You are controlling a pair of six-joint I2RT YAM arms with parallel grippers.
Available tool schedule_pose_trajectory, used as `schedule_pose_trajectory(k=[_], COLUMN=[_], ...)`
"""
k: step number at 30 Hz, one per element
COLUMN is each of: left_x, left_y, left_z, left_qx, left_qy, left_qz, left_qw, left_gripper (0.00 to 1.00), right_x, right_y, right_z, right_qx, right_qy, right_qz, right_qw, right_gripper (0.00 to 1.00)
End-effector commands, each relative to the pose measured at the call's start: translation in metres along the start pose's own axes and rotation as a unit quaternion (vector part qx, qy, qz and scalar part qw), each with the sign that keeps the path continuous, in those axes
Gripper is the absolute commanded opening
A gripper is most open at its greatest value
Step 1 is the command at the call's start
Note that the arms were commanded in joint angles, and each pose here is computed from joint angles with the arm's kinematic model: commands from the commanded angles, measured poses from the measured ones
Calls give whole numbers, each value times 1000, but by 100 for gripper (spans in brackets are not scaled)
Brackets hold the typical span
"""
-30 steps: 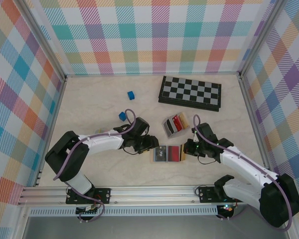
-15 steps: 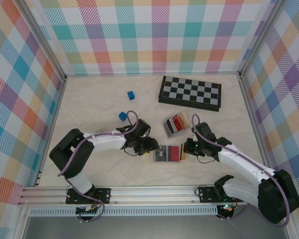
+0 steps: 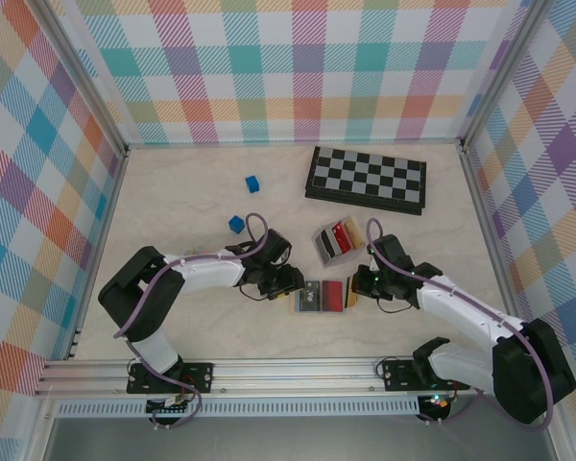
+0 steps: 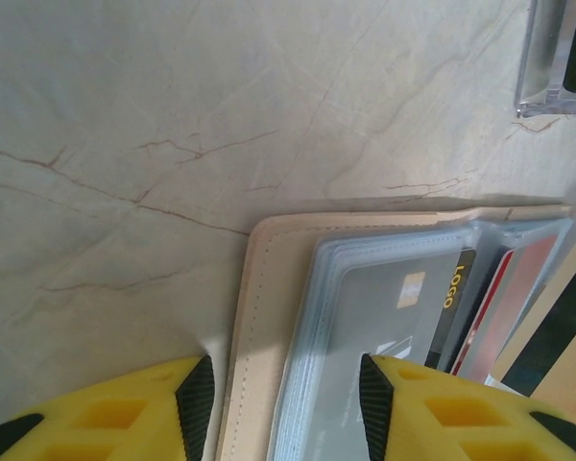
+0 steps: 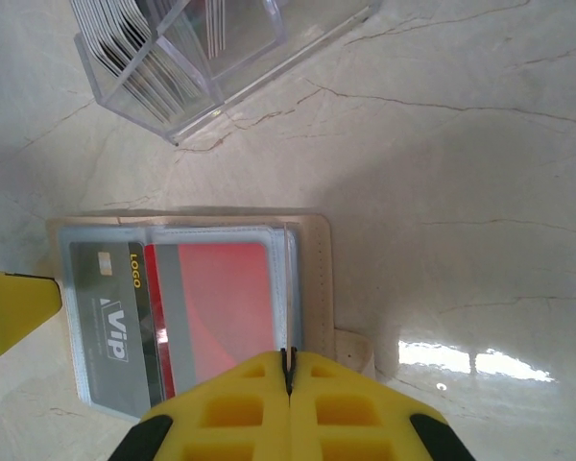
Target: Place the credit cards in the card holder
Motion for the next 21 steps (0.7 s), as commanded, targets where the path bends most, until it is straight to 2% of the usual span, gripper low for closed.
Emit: schedule_pose_trajectory(k=[1, 10, 21], left_x=[-3, 0, 1], left_y=[16, 21, 21], left_z=[8, 9, 9], left_qx=[26, 31, 29], left_qy=[17, 17, 15], left_qz=[0, -7, -13], left_qw=[1000, 999, 999], left_gripper=[46, 43, 42], right_x=[6, 14, 5], right_y=[2, 5, -14], right_z=[-3, -8, -7], right_qx=[-5, -5, -18], right_qy=[5, 21, -22], right_qz=[-22, -61, 15], right_qw=[1000, 998, 999], right_gripper=[4, 5, 5])
Point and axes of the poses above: each hand's point on the last joint's axis, 136 mm out from that joint toward the fingers, its own y axis out along the fingers, its own x axis along the line the jaws close on, z = x × y, the point moved 10 cm from there along -y, back along the fingers, and after that the axes turned 7 degrees about -y, right-handed, at the moved point
